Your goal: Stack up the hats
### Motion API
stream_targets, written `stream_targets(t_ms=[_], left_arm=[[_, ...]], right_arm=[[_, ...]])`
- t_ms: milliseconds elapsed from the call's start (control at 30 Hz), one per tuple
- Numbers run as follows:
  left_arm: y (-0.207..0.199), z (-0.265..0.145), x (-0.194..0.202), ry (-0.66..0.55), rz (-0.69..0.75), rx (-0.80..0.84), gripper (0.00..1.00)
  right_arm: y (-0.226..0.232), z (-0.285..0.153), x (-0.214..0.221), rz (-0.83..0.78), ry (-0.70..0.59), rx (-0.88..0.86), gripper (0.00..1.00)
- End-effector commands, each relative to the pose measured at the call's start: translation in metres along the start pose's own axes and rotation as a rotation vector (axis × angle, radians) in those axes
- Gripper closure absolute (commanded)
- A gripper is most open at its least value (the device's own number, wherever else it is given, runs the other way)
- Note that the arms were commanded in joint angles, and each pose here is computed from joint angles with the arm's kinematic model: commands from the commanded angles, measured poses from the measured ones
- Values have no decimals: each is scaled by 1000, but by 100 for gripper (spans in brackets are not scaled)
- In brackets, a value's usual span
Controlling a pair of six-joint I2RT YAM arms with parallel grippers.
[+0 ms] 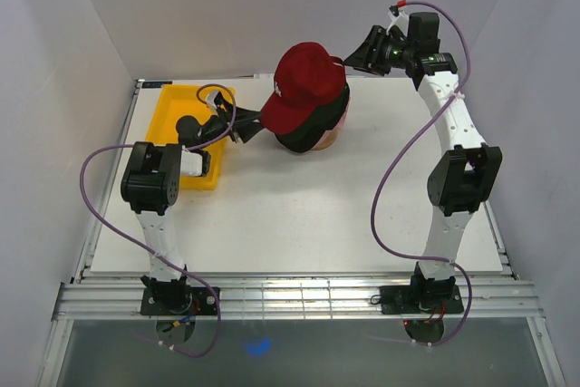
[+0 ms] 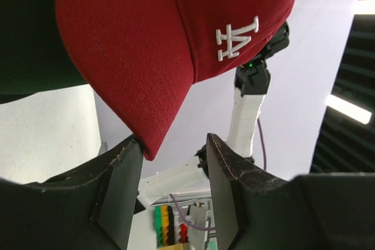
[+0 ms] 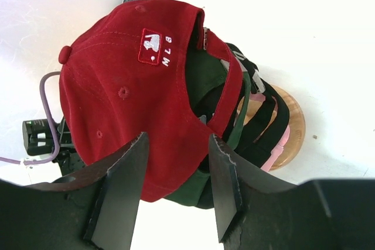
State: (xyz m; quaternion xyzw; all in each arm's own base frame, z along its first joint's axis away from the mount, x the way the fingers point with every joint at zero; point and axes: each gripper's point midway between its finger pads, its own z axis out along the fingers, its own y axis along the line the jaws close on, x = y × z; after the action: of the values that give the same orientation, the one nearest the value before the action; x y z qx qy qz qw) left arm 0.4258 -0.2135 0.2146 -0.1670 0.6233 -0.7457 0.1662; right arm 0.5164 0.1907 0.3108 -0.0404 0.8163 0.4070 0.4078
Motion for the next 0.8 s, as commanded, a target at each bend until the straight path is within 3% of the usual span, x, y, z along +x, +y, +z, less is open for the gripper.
stream_targets(t_ms=[0,600,767], left_arm=[[-36,1,14,63,238,43,43],[2,7,-1,90,239,-145,50],[4,8,-4,86,248,-168,51]], right_arm=[[16,-8,-16,-61,-38,-23,48],[-15,33,-6,-49,3,20,41],[-15,35,-8,-52,-4,23,44]])
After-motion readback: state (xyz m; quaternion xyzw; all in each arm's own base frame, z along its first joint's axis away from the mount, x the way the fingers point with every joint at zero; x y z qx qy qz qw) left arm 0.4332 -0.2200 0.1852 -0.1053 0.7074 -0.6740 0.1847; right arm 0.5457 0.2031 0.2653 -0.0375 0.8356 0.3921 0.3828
